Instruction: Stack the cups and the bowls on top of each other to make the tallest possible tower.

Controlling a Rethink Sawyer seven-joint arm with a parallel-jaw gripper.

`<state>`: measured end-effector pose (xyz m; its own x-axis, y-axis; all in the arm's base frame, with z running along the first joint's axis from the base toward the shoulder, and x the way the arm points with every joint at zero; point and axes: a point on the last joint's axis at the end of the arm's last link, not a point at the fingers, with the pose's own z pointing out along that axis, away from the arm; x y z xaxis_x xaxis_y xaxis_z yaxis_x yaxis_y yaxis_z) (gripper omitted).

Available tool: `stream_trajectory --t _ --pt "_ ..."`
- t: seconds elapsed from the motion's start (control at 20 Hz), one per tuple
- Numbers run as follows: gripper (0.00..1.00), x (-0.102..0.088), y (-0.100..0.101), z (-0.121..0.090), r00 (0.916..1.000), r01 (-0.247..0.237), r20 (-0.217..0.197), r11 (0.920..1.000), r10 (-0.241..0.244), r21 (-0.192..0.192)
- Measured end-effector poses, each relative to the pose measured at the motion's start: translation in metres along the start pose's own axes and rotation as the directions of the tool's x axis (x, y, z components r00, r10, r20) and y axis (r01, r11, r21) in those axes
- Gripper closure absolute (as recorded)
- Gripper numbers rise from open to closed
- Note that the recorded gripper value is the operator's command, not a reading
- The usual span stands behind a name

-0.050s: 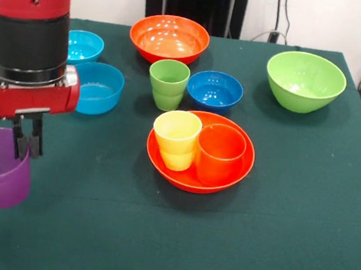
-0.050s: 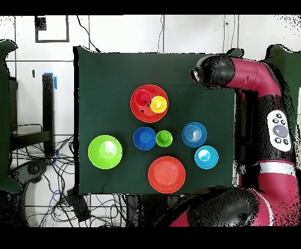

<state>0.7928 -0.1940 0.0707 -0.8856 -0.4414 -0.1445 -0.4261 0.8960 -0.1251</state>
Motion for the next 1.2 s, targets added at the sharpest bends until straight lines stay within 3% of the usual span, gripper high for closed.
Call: stream_trajectory --t 1.2 --pt "1.00 -0.060 0.077 -0.050 0.9931 0.099 0.065 0.9950 -0.097 -0.014"
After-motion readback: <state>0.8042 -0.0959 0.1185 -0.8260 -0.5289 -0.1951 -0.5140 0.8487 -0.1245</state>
